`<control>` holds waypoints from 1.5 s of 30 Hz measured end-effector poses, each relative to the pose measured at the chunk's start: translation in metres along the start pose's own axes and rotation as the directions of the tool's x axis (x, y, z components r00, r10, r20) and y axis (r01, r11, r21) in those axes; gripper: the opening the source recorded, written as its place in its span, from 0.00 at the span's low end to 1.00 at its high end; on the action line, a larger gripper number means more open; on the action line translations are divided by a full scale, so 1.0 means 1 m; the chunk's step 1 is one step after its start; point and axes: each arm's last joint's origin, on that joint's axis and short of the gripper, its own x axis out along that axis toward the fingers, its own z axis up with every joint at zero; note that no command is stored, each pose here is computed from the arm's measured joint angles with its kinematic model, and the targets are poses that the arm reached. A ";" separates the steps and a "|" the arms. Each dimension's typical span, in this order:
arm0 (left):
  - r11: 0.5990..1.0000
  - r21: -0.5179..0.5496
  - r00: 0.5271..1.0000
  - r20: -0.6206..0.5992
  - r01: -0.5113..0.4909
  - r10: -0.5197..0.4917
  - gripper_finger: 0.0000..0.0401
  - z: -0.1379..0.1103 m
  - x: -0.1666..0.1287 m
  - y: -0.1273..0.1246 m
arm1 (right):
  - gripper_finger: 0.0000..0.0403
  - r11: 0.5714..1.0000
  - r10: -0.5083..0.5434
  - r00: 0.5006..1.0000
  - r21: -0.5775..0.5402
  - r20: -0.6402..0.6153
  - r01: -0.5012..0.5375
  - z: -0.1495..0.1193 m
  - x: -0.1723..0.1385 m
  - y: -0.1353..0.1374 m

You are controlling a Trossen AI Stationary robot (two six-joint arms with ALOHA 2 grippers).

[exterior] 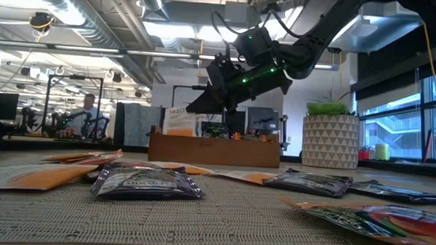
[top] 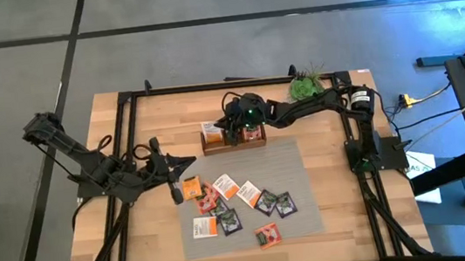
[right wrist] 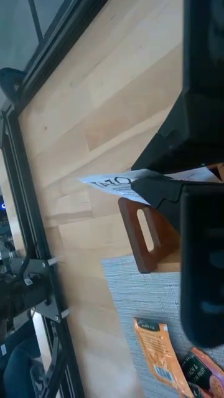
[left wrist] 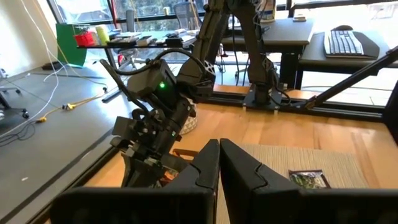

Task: Pick & Place Tea
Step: Put the white tea bag into the left section of the wooden organizer, then put the blue tea bag into the middle section of the wooden organizer

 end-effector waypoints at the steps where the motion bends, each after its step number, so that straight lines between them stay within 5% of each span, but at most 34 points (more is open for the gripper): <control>1: 1.000 0.001 1.000 0.000 0.000 0.000 0.02 0.000 0.000 0.000 | 0.07 1.000 0.000 1.000 0.000 -0.001 0.000 0.000 0.000 0.000; 19: 1.000 0.018 1.000 -0.009 -0.002 0.003 0.03 -0.002 0.000 0.000 | 0.07 0.999 -0.001 1.000 -0.045 -0.005 0.001 0.000 0.000 0.000; 33: 1.000 0.011 1.000 -0.009 -0.003 0.003 0.03 -0.001 0.000 0.000 | 0.35 0.998 -0.052 0.999 -0.018 0.013 0.052 0.007 -0.005 -0.001; 39: 0.995 -0.083 0.997 -0.048 0.052 -0.056 0.03 -0.004 0.010 -0.001 | 0.36 0.984 0.154 0.988 -0.088 -0.020 -0.155 0.042 -0.042 0.017; 45: 0.981 -0.139 0.977 -0.146 0.135 -0.155 0.02 -0.024 0.053 -0.019 | 0.36 0.920 0.390 0.873 0.088 -0.292 -0.381 0.044 -0.089 0.045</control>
